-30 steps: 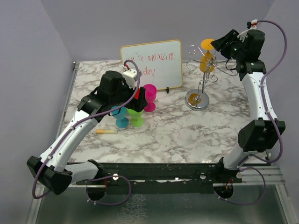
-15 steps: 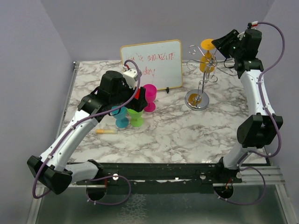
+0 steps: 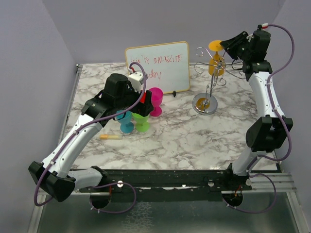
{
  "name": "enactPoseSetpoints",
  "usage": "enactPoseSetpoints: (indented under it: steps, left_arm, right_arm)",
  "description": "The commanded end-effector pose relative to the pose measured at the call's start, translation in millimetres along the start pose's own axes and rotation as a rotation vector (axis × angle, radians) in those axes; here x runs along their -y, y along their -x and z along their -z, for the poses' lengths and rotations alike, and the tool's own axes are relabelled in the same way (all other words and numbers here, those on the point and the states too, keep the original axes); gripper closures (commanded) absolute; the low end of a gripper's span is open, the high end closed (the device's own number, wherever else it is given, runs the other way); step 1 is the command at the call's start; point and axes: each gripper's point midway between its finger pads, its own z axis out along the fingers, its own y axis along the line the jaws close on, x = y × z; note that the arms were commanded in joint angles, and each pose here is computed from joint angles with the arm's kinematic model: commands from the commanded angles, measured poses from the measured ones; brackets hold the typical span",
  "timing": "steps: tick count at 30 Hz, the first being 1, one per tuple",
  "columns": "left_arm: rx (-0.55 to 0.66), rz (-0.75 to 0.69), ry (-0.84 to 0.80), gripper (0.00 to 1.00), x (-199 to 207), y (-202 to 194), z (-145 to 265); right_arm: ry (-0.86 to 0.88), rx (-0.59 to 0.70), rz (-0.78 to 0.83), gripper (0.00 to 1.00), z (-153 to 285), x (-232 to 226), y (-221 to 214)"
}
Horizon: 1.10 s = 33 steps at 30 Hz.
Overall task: Take the wine glass off the wine glass rack
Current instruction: Pick up the wine glass from the wine rack.
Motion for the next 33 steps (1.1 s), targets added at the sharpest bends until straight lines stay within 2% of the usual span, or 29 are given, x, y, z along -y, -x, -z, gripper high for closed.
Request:
enactPoseSetpoints:
  steps: [1, 4, 11, 17, 33]
  left_arm:
    - [-0.003, -0.006, 0.0, 0.13, -2, 0, -1]
    - [-0.003, -0.005, 0.0, 0.12, -1, 0, 0]
    - [0.002, -0.006, 0.005, 0.13, -2, 2, 1]
    - [0.002, -0.004, 0.009, 0.13, -2, 2, 2]
    - [-0.009, -0.004, 0.0, 0.12, -2, 0, -2]
  right_arm:
    - [-0.016, 0.029, -0.033, 0.71, -5, 4, 3]
    - [-0.025, 0.056, -0.053, 0.82, -2, 5, 6]
    - [0.006, 0.081, -0.095, 0.99, 2, -3, 10]
    - [0.049, 0.088, -0.134, 0.99, 6, -12, 11]
    - [0.034, 0.289, -0.226, 1.0, 22, -7, 40]
